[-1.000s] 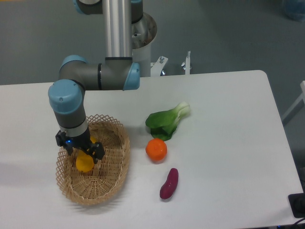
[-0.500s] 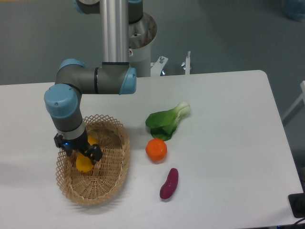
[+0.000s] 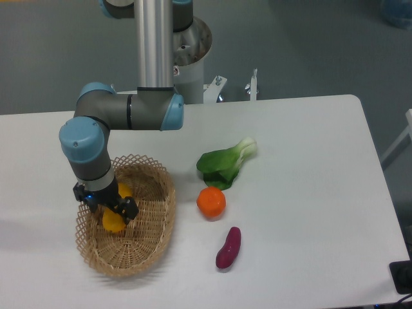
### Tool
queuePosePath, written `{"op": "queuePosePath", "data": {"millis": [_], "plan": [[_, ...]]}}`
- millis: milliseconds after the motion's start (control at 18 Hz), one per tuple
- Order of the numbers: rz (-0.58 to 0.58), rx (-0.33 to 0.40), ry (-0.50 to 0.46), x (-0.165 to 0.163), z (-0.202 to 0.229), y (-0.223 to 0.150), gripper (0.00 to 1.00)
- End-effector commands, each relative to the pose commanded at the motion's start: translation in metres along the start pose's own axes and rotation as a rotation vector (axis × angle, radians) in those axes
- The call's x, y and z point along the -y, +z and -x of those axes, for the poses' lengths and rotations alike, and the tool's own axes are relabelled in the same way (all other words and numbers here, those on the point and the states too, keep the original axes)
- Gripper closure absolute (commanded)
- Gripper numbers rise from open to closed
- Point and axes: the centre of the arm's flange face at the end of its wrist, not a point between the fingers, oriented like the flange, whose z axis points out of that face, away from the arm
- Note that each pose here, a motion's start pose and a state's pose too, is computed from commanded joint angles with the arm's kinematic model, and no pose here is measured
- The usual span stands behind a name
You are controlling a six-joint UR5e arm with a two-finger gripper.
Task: Pick up the mango from the basket
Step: 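Lower the gripper onto the yellow mango and close the fingers around it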
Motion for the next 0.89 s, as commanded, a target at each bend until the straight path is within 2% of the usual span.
{"op": "queuePosePath", "data": {"millis": [56, 278, 667, 889], "plan": [[-0.003, 0.001, -0.002, 0.001, 0.000, -0.001, 0.21], [-0.009, 0.003, -0.002, 0.001, 0.001, -0.005, 0.34], [-0.016, 0.006, -0.002, 0.002, 0.001, -0.009, 0.48], [-0.036, 0.013, -0.003, 0.005, 0.003, -0.020, 0.52]]}}
